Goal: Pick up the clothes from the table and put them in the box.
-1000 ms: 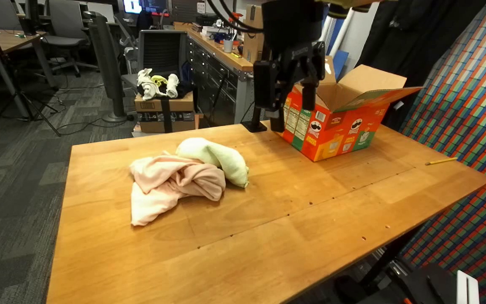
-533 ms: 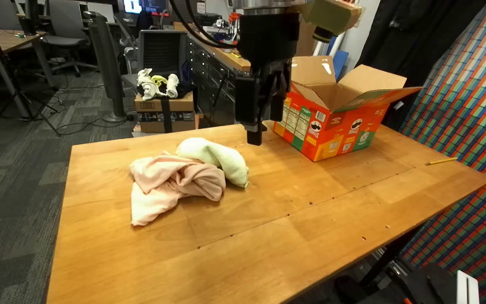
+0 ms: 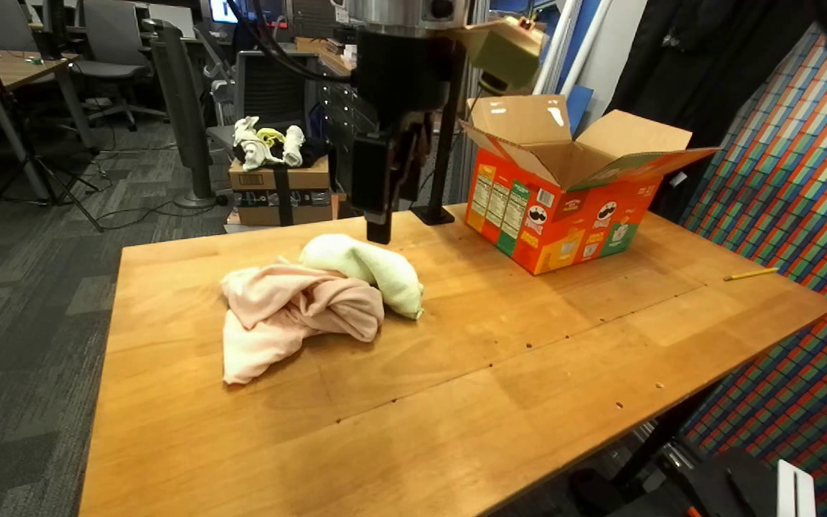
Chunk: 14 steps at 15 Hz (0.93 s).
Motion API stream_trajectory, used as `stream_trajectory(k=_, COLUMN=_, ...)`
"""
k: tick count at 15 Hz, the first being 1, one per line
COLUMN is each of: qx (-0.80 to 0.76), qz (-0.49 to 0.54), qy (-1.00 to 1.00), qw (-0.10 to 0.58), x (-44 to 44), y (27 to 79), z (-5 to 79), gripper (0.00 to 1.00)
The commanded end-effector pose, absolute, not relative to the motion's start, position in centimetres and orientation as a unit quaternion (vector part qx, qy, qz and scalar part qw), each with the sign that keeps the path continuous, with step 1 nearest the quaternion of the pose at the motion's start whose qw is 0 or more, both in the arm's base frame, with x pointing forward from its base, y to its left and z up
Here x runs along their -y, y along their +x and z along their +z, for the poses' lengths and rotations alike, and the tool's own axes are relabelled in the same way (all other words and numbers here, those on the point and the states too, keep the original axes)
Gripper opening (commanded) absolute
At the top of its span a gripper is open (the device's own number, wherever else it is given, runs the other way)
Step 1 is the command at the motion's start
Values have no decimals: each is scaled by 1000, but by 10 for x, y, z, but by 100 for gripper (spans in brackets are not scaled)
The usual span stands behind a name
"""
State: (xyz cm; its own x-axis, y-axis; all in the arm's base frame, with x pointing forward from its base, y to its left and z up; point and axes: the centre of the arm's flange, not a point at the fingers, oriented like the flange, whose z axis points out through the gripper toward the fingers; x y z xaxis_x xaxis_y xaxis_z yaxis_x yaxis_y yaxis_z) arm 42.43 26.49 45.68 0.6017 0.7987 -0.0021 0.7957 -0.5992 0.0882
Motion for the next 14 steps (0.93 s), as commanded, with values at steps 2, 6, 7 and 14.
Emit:
stream_trajectory(k=2, qx=-481, qz=44, qy=875, qw=23, x=-302, y=447, z=440, gripper=100)
stream_trajectory(k=6, qx=-512, qz=60, qy=857, qw=12, x=-328, y=463, z=423, gripper=100)
stream_trajectory(k=7, qx=-522, qz=65, qy=850, qw=12, x=-332, y=467, z=419, gripper=100)
stream_trajectory(k=14, qx=-570, qz=52, qy=820, qw=28, x=-315, y=526, z=387, gripper=100)
